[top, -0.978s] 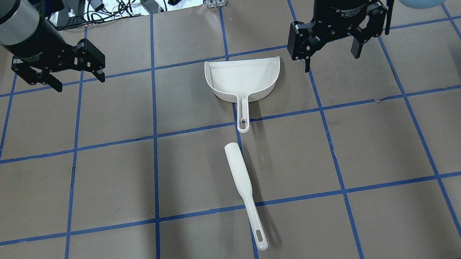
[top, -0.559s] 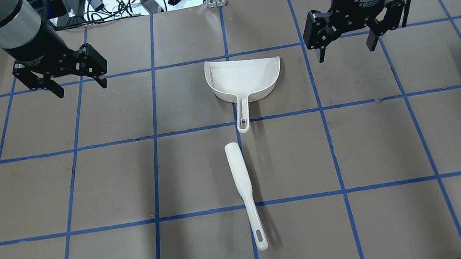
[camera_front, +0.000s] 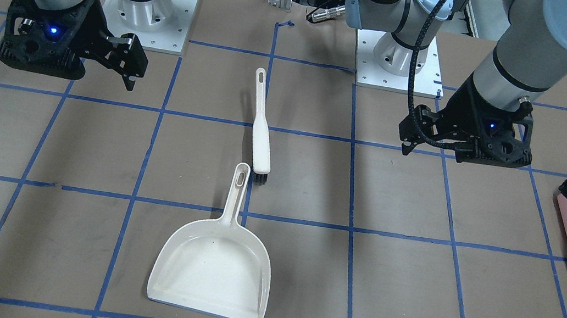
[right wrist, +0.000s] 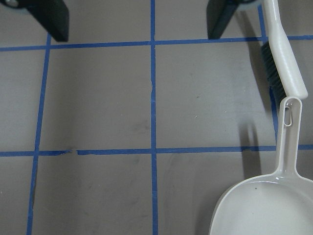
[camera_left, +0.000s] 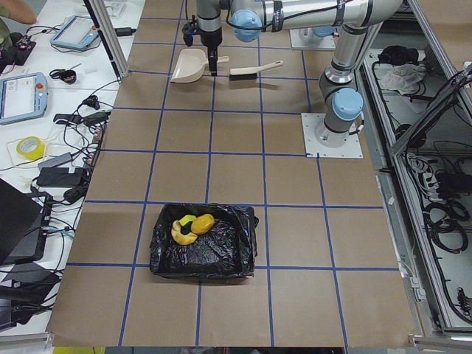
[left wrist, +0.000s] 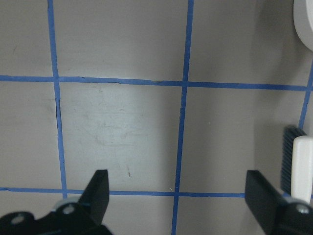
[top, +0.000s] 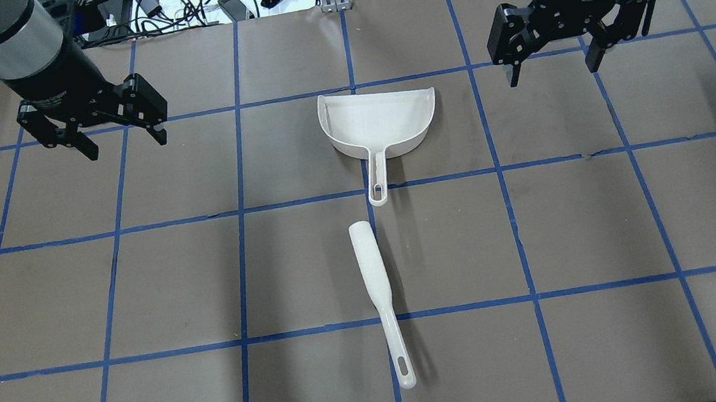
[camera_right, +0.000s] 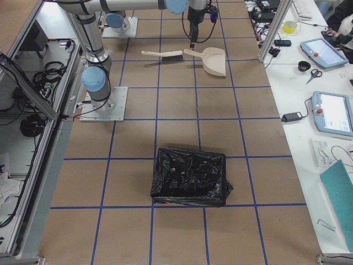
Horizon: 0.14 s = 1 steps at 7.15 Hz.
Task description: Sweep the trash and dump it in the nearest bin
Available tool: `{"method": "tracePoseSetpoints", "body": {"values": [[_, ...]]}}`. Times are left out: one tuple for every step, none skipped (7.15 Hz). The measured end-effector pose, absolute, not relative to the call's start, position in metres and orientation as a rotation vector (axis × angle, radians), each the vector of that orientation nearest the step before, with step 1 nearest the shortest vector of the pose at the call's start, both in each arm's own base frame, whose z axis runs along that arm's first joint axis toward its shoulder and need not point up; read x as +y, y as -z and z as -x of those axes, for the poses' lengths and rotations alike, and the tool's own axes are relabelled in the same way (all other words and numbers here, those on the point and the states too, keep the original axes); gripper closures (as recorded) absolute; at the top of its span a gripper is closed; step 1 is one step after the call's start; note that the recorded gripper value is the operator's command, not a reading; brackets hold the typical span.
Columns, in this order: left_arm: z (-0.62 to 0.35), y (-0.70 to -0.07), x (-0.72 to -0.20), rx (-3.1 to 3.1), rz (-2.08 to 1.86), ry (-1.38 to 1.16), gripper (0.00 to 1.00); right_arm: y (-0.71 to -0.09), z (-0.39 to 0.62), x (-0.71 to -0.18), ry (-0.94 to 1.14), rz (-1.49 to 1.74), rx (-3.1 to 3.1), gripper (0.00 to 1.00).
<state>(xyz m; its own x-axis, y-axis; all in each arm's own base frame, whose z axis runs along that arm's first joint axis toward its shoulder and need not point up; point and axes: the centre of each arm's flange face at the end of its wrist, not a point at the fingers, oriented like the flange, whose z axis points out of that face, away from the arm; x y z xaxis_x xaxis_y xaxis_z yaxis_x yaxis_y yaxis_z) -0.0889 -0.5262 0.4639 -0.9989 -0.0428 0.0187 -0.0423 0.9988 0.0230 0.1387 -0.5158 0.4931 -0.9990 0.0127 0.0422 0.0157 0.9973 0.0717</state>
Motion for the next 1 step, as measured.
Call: {"method": "tracePoseSetpoints", "body": {"values": [[0.0919,-0.4672,-0.5232,-3.137,-0.055,0.028,0.0,-0.493,-0.1388,-0.5159,0.111,0.023,-3.098,0.0]]}}
